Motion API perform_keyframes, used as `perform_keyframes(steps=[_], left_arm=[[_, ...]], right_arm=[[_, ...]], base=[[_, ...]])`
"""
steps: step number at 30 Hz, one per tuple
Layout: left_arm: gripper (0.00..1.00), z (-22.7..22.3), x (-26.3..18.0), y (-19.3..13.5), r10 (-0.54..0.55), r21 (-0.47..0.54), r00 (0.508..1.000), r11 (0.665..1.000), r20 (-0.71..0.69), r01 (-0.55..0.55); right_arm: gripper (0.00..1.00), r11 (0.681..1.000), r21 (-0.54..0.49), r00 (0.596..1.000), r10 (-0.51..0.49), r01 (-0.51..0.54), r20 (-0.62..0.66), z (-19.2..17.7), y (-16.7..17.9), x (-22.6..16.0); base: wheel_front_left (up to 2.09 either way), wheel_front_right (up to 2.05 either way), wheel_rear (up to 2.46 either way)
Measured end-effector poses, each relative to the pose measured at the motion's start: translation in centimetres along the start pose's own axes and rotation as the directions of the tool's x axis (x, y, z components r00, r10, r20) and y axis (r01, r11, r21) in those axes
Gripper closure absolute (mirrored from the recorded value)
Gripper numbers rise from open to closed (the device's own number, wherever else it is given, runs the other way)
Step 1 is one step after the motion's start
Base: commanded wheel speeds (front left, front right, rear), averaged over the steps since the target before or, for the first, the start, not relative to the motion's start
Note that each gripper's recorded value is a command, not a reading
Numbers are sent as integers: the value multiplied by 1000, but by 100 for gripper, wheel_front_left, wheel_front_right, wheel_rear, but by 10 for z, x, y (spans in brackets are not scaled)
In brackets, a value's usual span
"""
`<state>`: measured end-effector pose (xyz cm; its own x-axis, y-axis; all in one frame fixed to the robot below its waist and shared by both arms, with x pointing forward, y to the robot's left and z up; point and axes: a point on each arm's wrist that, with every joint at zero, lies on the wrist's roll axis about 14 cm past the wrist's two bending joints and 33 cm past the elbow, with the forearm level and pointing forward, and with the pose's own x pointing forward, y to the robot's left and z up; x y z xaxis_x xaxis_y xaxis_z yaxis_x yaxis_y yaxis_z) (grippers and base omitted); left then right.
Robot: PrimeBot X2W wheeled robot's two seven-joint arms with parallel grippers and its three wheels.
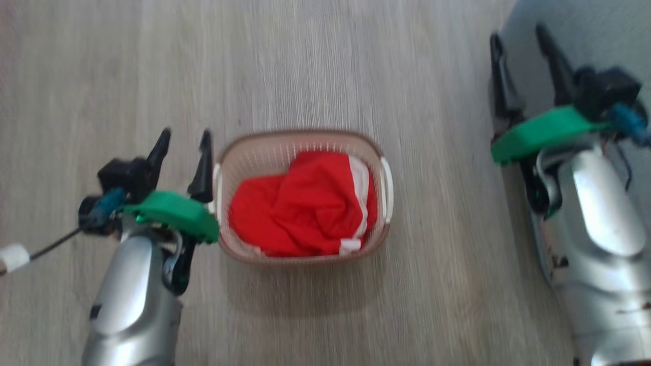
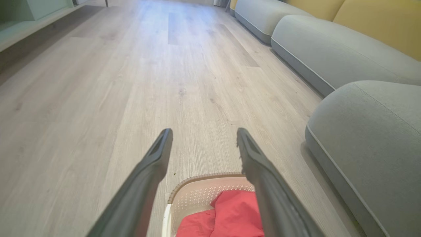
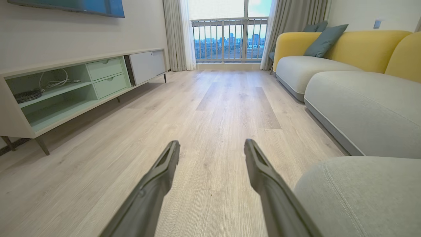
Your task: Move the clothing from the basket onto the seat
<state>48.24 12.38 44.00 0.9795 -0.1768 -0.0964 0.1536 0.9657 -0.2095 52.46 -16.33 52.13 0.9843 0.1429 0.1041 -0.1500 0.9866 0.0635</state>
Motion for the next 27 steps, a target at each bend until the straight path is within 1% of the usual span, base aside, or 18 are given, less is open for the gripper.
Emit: perform_keyframes(steps=[3,6,12,15,21,24,25,26,27], left_arm=[[0,-20,18,-14,-55,-16,998,998,-40,55],[0,-45,34,-27,-110,-25,990,994,-88,108],[0,-110,56,-49,-207,-49,954,978,-218,201],[0,-145,61,-58,-244,-54,924,970,-294,238],[0,-207,71,-74,-325,9,844,932,-428,363],[0,-234,75,-78,-342,44,803,909,-489,414],[0,-234,75,-78,-342,44,803,909,-489,414],[0,-250,76,-83,-356,65,772,889,-527,454],[0,-250,76,-83,-356,65,772,889,-527,454]], right_arm=[[0,1000,-13,1000,9,-9,8,-9,-1,18],[0,1000,-22,1000,15,-15,-6,-27,-3,35],[0,999,-35,998,27,-29,-49,-70,-6,61],[0,999,-36,996,31,-34,-80,-95,-8,67],[0,999,-42,988,21,-27,-150,-140,-16,68],[0,999,-51,983,9,-19,-182,-155,-23,63],[0,999,-51,983,9,-19,-182,-155,-23,63],[0,998,-58,979,-2,-10,-203,-164,-28,59],[0,998,-58,979,-2,-10,-203,-164,-28,59]], base=[[0,0,0],[0,0,0],[0,0,0],[0,0,0],[0,0,0],[0,0,0],[0,0,0],[0,0,0],[0,0,0]])
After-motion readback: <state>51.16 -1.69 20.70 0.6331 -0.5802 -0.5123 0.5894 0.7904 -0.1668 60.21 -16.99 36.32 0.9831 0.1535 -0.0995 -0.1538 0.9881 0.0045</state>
